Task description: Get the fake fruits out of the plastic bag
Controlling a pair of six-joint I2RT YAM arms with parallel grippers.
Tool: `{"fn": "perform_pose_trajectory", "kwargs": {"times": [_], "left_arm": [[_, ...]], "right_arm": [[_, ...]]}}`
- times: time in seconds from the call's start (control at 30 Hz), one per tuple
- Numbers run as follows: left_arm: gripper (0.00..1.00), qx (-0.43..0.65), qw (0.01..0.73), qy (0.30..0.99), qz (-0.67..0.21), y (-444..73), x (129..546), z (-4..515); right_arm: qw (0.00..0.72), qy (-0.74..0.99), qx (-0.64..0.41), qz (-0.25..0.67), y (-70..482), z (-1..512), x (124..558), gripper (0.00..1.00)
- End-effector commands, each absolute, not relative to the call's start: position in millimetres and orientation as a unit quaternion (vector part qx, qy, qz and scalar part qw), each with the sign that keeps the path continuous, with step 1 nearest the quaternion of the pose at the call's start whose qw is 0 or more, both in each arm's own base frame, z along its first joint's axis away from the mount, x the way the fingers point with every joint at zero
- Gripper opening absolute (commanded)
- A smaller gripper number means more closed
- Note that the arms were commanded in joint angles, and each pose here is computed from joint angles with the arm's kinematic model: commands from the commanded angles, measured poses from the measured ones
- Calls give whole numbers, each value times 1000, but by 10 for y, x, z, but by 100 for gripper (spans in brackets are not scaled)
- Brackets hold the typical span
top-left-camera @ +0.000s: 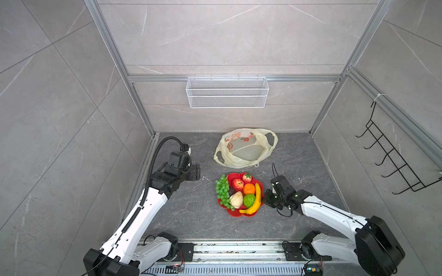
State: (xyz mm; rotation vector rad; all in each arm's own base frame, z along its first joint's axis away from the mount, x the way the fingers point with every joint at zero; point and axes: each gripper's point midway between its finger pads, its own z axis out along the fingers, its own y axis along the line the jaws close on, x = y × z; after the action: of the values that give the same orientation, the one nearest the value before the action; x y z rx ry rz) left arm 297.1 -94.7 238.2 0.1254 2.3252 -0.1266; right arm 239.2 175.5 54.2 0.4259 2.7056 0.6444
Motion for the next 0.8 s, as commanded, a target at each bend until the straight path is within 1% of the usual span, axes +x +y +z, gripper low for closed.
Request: {"fn": "perform_pose_trajectory", "kwargs": {"times": [0.0,0.23,0.33,0.43,0.53,0.6,0.67,0.77], "left_arm": [[83,33,425,903,-47,-893,2987,2534],[83,28,435,899,-42,-846,2956,2582],[83,27,432,901,-39,-837,2954,2563],[83,24,433,900,-31,-809,2958,2568],[83,17,437,899,-20,-763,2962,2577],[84,10,439,898,-11,-720,2963,2581],[84,-2,442,897,9,-643,2976,2593],[85,-46,445,893,52,-436,2997,2664]], "right_arm": [[192,945,159,210,1816,537,2631,3],[179,951,149,204,2066,429,2757,3],[186,951,150,198,2036,461,2767,8],[190,953,141,191,1998,525,2746,26],[203,954,132,177,1905,662,2706,39],[219,955,127,156,1764,782,2654,53],[241,953,111,146,1671,920,2632,59],[271,951,93,114,1481,1107,2603,65]]}}
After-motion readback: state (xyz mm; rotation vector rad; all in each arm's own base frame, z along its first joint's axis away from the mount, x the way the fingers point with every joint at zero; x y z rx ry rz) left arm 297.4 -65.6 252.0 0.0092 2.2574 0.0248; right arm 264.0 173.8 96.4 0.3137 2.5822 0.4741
